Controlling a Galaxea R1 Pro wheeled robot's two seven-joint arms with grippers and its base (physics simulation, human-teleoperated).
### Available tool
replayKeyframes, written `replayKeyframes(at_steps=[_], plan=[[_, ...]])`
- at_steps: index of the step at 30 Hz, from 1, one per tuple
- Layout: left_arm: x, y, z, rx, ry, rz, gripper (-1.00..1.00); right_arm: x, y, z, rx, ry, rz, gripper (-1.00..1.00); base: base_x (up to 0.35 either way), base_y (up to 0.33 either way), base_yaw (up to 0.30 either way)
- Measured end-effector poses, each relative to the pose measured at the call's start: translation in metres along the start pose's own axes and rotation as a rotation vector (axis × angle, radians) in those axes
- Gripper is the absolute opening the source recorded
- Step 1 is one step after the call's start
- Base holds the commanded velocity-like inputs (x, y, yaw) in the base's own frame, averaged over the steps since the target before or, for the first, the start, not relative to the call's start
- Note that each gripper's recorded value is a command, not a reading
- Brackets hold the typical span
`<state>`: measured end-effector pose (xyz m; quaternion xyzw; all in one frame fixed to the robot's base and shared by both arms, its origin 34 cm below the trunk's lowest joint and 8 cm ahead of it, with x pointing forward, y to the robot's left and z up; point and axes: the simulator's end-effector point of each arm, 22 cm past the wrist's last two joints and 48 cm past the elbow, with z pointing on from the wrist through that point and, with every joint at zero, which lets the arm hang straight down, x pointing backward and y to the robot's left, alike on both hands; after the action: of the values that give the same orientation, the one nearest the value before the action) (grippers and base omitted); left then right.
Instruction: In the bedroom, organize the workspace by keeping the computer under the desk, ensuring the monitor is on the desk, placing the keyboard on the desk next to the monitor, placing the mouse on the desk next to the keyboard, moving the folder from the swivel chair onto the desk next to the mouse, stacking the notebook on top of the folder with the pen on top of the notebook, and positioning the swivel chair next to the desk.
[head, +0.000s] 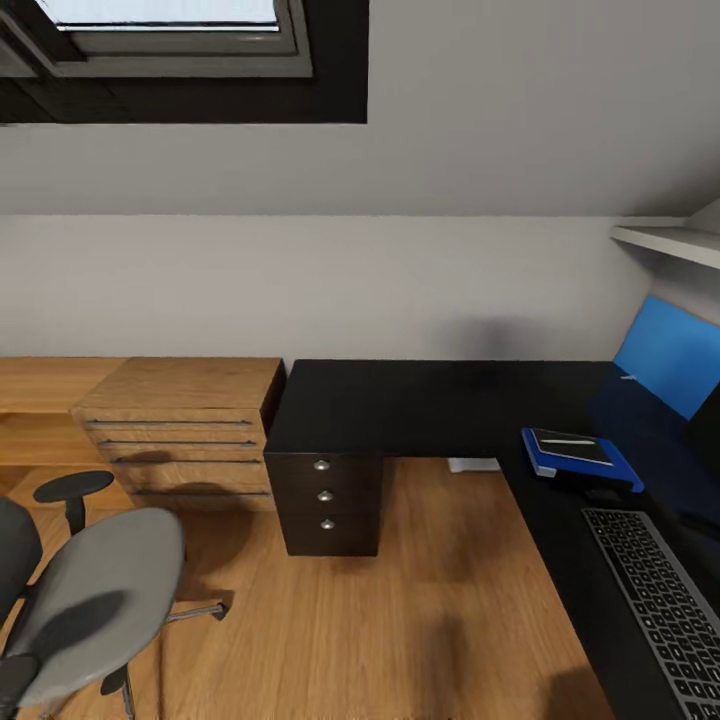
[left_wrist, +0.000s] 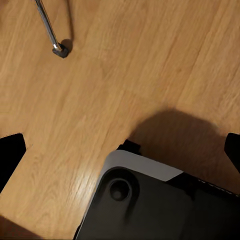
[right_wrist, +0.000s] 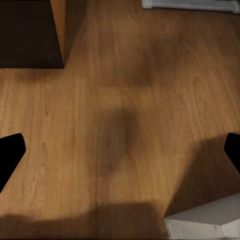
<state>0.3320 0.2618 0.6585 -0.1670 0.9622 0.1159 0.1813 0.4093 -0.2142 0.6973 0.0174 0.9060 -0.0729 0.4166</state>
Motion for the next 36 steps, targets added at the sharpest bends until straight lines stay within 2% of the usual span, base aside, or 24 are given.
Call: replayKeyframes(at_steps=[5, 16, 25, 31, 36], plan=[[0.002, 0.001, 0.000, -0.003, 0.002, 0.004, 1.00, -0.002, 0.000, 0.000, 0.000, -0.004, 0.000, 1.00, -0.155, 0.141, 0.194], [0.004, 0.004, -0.001, -0.007, 0.001, 0.011, 1.00, -0.001, -0.001, -0.001, -0.002, -0.005, -0.008, 1.00, -0.007, 0.007, 0.225], [0.015, -0.001, -0.002, -0.005, 0.024, 0.014, 1.00, -0.006, 0.012, -0.002, -0.060, -0.032, -0.087, 1.00, 0.000, 0.000, 0.182], [0.028, -0.007, -0.005, -0.003, 0.047, 0.020, 1.00, -0.007, 0.015, -0.002, -0.070, -0.037, -0.097, 1.00, 0.000, 0.000, 0.140], [0.027, -0.006, -0.004, -0.004, 0.042, 0.018, 1.00, -0.006, 0.015, -0.002, -0.071, -0.037, -0.099, 1.00, 0.000, -0.023, 0.271]])
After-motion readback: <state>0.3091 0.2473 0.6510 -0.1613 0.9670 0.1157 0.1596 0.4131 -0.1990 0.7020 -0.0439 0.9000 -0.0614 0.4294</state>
